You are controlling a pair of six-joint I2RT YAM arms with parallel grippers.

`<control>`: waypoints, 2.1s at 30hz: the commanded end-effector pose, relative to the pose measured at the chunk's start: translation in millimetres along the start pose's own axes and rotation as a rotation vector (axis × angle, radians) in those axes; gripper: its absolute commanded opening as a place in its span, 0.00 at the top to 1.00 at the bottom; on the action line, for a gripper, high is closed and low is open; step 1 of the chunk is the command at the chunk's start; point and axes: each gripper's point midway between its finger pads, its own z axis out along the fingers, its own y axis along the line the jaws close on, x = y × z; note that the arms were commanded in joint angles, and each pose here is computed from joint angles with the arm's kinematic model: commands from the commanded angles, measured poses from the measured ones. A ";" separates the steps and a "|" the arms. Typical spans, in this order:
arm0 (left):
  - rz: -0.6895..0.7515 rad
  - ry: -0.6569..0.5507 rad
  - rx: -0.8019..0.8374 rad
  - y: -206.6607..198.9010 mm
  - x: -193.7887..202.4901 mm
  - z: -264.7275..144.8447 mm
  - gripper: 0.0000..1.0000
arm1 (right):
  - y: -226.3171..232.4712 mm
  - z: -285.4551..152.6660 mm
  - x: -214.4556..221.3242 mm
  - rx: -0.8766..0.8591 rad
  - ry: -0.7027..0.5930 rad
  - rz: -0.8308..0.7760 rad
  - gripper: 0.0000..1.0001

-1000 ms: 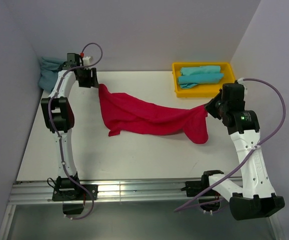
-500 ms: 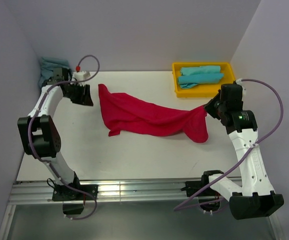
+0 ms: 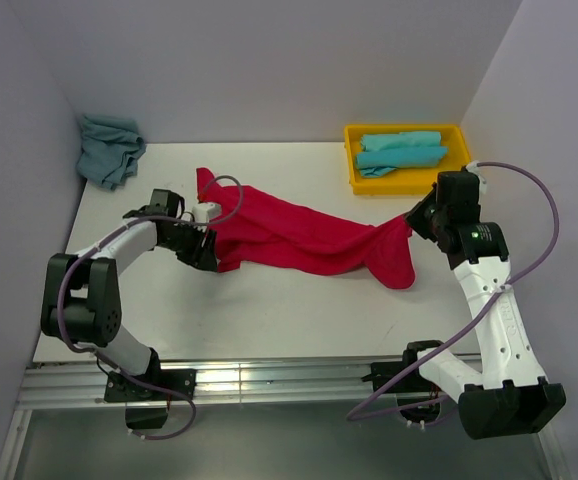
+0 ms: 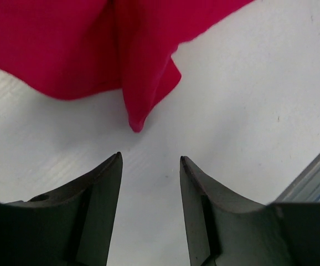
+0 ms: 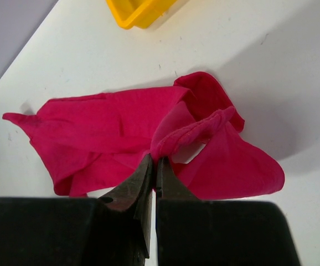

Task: Roll the t-shirts
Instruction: Flatten the tshirt

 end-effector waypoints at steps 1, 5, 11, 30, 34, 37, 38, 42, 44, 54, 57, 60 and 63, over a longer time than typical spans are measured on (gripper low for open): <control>0.063 -0.115 -0.040 4.4 -28.4 3.1 0.49 | 9.0 -4.2 -11.1 -0.049 -0.047 -0.001 1.00; 0.053 -0.105 -0.040 10.0 -25.5 17.9 0.50 | 7.7 -4.7 -10.2 -0.049 -0.049 -0.001 1.00; 0.045 -0.096 -0.031 10.4 -20.0 28.0 0.50 | 6.6 -3.4 -9.2 -0.046 -0.048 -0.003 1.00; 0.056 -0.061 -0.053 9.1 -15.1 45.9 0.60 | 4.4 0.3 -3.7 -0.047 -0.036 -0.004 1.00; 0.065 -0.067 -0.083 12.2 -17.9 41.2 0.84 | 4.2 1.2 -5.1 -0.044 -0.039 -0.006 1.00; 0.080 -0.082 -0.136 16.5 -28.1 29.1 1.00 | 7.7 0.1 -7.5 -0.055 -0.042 -0.007 1.00; 0.088 -0.093 -0.151 16.9 -33.2 23.8 1.00 | 8.5 -0.4 -8.3 -0.057 -0.042 -0.010 1.00; 0.136 -0.180 -0.264 20.3 -71.8 -19.3 1.00 | 13.1 -6.5 -17.0 -0.062 -0.060 -0.023 1.00; 0.142 -0.229 -0.370 28.0 -88.4 -50.3 1.00 | 17.4 -13.0 -24.1 -0.072 -0.075 -0.033 1.00; 0.090 -0.579 -0.769 54.6 -166.1 -238.2 1.00 | 47.4 -46.4 -55.0 -0.177 -0.120 -0.067 1.00; 0.078 -0.718 -0.880 46.1 -173.1 -297.6 1.00 | 63.0 -62.4 -63.5 -0.246 -0.134 -0.075 1.00; 0.085 -0.830 -0.914 28.1 -178.4 -334.8 1.00 | 73.3 -76.8 -67.3 -0.299 -0.143 -0.081 1.00; 0.057 -0.915 -0.968 15.1 -175.4 -366.8 1.00 | 82.9 -91.9 -65.5 -0.366 -0.139 -0.088 1.00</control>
